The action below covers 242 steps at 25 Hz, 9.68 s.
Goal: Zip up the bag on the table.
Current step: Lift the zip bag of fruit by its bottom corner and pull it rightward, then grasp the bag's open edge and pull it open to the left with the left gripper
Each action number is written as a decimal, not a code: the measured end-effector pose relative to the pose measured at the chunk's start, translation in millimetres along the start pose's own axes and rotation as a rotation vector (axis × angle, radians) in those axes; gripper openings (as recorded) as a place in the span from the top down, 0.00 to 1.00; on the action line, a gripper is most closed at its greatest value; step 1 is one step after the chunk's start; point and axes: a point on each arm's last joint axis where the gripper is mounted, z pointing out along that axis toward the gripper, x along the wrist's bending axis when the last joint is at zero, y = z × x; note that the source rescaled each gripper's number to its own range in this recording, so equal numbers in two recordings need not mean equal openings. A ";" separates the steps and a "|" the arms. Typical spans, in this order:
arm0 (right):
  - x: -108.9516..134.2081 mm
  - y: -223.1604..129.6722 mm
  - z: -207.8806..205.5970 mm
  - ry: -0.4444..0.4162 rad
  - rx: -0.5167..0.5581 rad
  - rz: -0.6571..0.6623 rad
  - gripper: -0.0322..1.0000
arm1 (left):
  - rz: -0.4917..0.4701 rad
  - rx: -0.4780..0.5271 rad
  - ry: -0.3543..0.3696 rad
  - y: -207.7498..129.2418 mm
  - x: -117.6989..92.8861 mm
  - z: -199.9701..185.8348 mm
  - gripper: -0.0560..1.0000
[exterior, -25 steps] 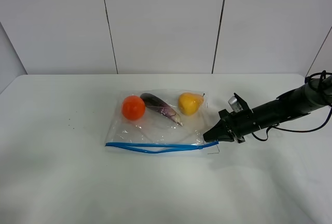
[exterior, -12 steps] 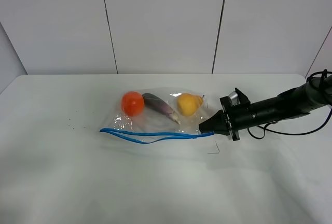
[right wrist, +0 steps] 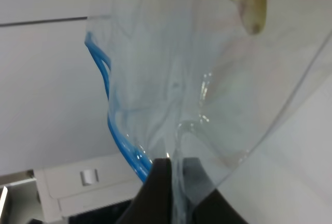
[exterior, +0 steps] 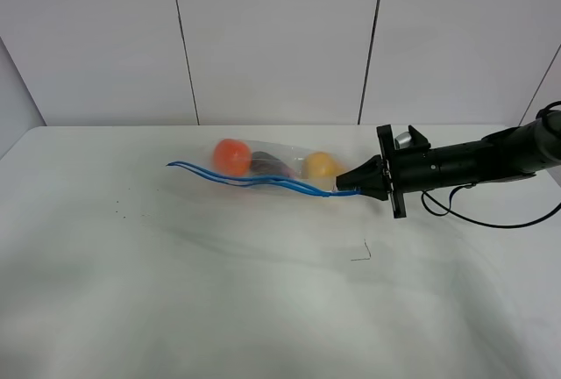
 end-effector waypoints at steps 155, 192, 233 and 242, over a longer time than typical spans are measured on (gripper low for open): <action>25.8 -1.5 17.2 0.081 -0.033 0.092 0.97 | 0.962 -0.369 -0.516 71.4 -260.6 302.9 0.60; 25.9 -1.4 17.2 0.082 -0.034 0.094 0.97 | 1.135 -0.378 -0.499 69.5 -255.9 306.8 0.95; 27.8 0.4 18.6 0.097 -0.057 0.107 0.97 | 1.181 -0.174 -0.111 109.8 -97.8 371.6 0.95; 27.4 -0.6 19.1 0.091 -0.048 0.102 0.97 | 1.162 -0.155 -0.069 111.7 -80.6 375.5 0.95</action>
